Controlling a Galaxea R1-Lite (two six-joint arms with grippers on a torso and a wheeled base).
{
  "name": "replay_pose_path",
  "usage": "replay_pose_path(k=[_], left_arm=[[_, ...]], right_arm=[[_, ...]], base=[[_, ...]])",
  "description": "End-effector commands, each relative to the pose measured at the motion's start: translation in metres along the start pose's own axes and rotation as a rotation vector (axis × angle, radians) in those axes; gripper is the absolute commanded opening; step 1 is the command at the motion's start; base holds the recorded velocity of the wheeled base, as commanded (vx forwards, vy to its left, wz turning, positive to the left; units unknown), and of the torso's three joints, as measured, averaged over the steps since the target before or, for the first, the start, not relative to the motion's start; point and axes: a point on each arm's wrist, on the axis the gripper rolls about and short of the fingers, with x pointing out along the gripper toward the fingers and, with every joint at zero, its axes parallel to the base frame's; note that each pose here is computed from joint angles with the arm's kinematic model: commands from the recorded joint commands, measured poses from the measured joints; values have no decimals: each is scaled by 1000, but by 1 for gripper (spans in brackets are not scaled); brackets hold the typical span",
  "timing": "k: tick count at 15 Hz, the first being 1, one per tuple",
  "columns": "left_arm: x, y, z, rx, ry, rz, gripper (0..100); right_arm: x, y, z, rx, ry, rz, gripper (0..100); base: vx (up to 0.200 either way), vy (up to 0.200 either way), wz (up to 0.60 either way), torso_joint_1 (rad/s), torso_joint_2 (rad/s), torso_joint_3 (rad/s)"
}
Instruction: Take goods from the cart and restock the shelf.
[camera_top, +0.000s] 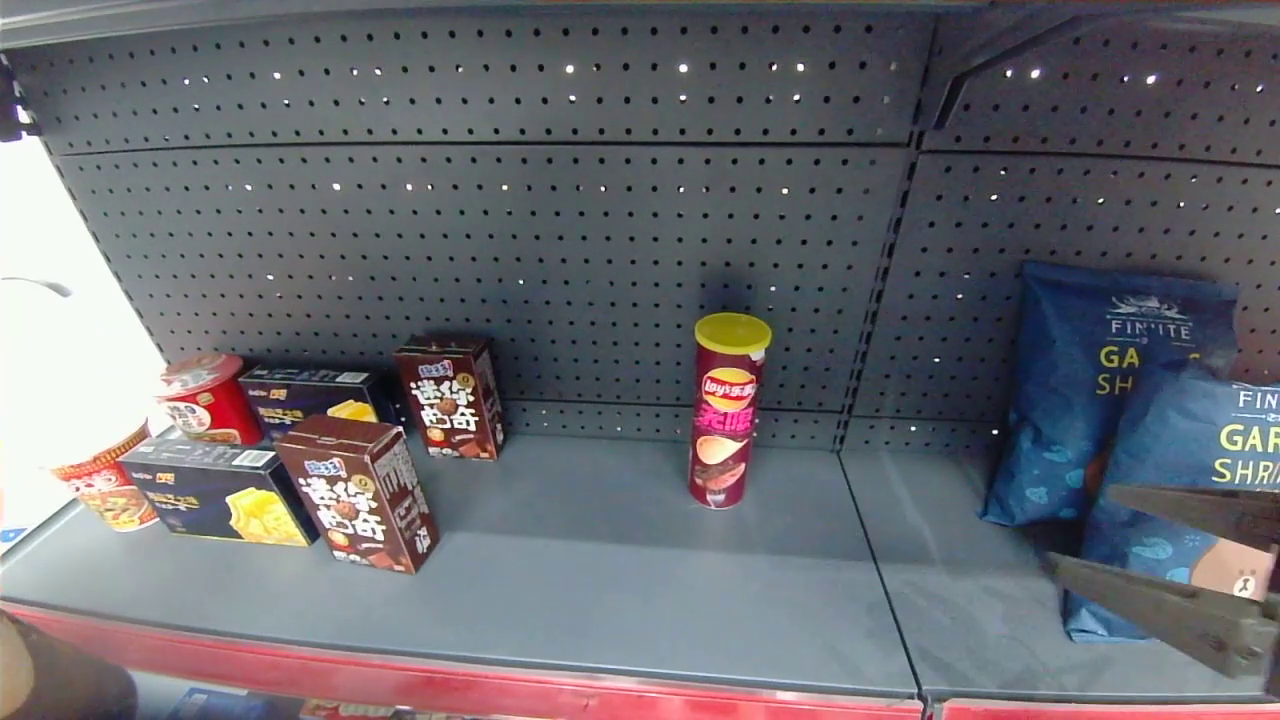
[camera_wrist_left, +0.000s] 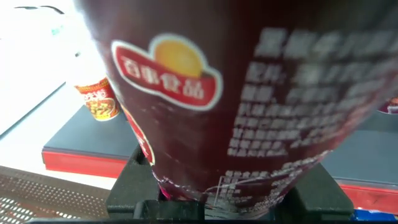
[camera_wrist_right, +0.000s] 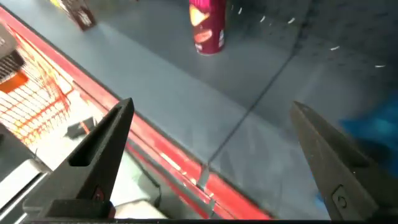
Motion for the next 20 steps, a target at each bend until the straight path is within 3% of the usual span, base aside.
replay_pose_path(k=[1,6,7,9,13,17,20], left_arm=[[1,0,0,1,6,-2,0],[1,0,-1,-2,8,-5,0],[1,0,-2,-1,9,-5,0],[0,0,-2,-1,9,-5,0],[1,0,-5,0,17,-5,0],[1,0,-7,1,26,-5,0],[1,0,-8,-19,29,-2,0]], right_arm=[[75,-11,-11,19,139,11,100],[148,-37,-2,15,51,58,100],[163,-47,2,7,43,118,100],[176,-57,2,-28,42,196,100],[204,-74,-3,-33,66,232,100],[228,-76,1,-79,101,307,100],[253,-80,5,-88,84,328,100]], base=[[0,0,0,0,0,0],[0,0,0,0,0,0],[0,0,0,0,0,0],[0,0,0,0,0,0],[0,0,0,0,0,0],[0,0,0,0,0,0],[0,0,0,0,0,0]])
